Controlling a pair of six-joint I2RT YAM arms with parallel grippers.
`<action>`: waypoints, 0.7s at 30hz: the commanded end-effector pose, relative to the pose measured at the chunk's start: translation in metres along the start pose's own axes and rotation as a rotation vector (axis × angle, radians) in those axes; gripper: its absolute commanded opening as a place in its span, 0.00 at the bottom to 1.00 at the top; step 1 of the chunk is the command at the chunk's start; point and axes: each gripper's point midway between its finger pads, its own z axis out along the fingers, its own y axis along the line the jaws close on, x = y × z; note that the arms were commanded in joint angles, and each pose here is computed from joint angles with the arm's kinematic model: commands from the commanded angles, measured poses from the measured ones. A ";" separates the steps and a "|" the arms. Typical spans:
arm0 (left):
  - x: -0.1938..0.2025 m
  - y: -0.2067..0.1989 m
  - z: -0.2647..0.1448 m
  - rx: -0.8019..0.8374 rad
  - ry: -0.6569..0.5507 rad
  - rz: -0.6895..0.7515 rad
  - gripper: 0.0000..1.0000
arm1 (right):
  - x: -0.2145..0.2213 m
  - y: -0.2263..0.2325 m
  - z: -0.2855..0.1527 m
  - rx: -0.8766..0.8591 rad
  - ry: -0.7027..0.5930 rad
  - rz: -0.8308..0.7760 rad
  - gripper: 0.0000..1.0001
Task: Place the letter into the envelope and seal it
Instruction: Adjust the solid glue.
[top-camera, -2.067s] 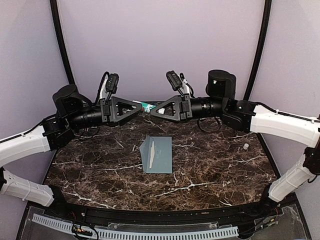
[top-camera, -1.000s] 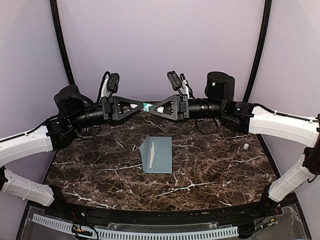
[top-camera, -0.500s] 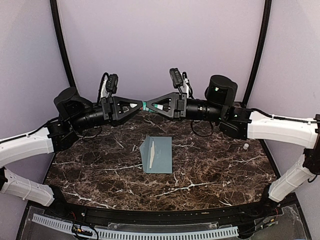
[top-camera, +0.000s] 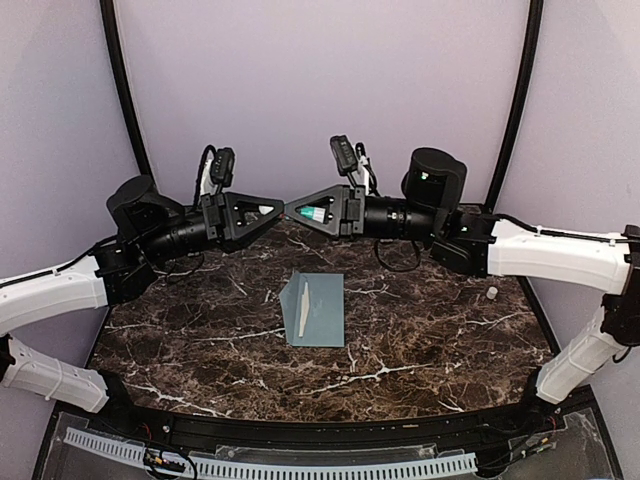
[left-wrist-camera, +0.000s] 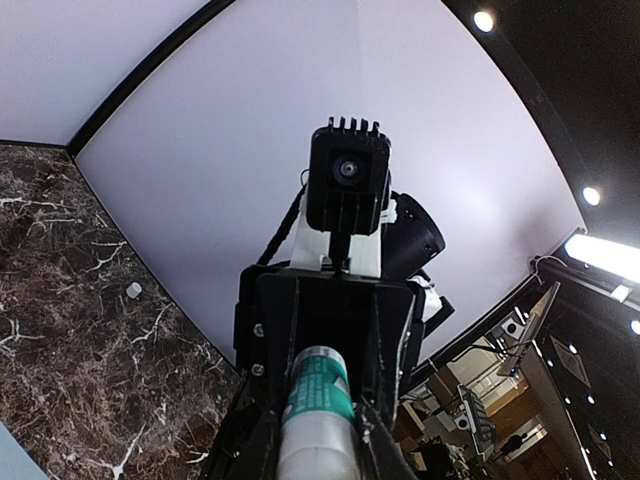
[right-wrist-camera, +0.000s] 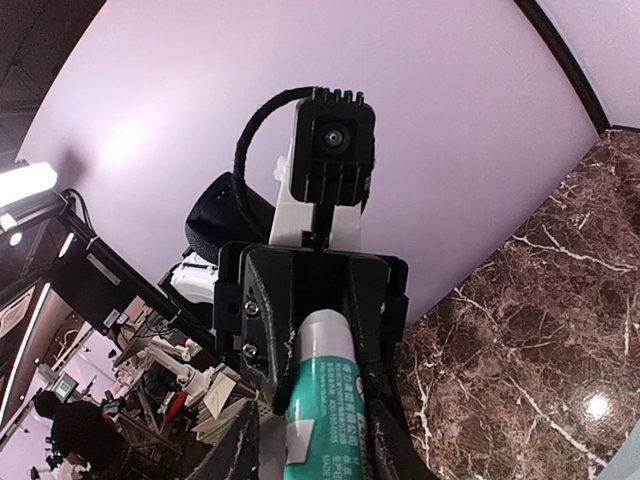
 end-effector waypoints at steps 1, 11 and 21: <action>-0.003 -0.007 -0.006 0.024 -0.026 0.015 0.00 | -0.004 0.018 0.006 -0.051 0.005 -0.032 0.30; 0.001 0.003 -0.007 -0.023 -0.016 0.016 0.44 | -0.012 0.016 -0.005 0.010 -0.048 -0.050 0.10; 0.026 0.035 -0.033 -0.212 0.101 0.025 0.87 | -0.029 -0.034 -0.050 0.261 -0.120 -0.015 0.07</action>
